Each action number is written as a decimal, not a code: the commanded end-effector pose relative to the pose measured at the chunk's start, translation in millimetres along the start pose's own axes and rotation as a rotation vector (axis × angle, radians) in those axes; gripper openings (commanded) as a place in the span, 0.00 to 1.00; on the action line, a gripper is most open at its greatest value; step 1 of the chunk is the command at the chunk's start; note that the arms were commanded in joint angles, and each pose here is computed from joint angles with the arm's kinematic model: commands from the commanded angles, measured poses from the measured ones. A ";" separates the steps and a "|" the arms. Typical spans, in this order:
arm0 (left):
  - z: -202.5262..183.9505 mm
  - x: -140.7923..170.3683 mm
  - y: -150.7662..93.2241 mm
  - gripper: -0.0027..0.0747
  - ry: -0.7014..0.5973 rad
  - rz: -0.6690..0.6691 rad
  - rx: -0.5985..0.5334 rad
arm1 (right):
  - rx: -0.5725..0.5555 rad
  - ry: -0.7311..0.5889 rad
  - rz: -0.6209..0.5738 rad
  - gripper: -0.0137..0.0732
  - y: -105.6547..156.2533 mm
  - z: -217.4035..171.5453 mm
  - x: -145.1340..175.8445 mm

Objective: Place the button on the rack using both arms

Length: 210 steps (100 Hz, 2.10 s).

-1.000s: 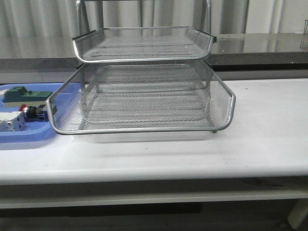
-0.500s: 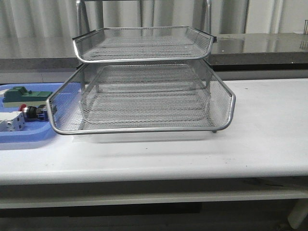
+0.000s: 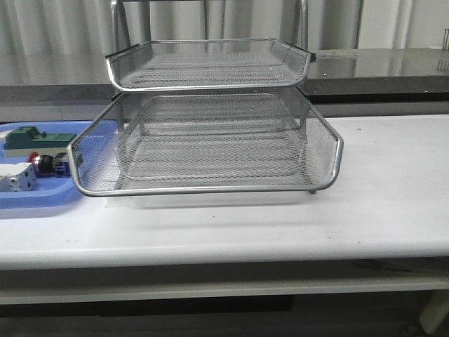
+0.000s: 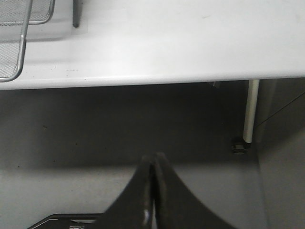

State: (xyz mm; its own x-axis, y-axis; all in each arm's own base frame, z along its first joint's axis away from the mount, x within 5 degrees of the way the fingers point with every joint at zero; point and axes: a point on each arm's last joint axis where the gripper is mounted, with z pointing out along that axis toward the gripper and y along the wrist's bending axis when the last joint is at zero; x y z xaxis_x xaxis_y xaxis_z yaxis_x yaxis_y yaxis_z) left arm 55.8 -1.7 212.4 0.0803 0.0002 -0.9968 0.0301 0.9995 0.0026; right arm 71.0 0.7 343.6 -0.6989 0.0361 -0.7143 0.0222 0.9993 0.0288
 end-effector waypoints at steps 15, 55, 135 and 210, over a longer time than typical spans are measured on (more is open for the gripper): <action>-1.9 6.2 -0.3 0.01 -0.074 -0.057 0.004 | 0.011 -0.092 -0.004 0.08 -1.1 -8.3 -12.0; 3.1 -27.1 -1.5 0.01 0.086 -0.216 0.007 | 0.011 -0.092 -0.004 0.08 -1.1 -8.3 -12.0; 189.8 -162.2 7.7 0.01 0.649 0.134 -0.040 | 0.011 -0.092 -0.004 0.08 -1.1 -8.3 -12.0; 248.1 -134.2 8.1 0.34 0.868 0.328 0.050 | 0.011 -0.092 -0.003 0.08 -1.0 -8.3 -12.0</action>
State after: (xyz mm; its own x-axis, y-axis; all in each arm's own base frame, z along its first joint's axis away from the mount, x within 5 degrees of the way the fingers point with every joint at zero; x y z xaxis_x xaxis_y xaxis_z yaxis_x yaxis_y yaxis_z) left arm 294.1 -0.6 343.6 -0.7499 0.3194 -0.5793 0.2034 0.9446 0.2575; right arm 71.0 0.7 343.6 -0.6989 0.0379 -0.7142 0.0234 0.9993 0.0301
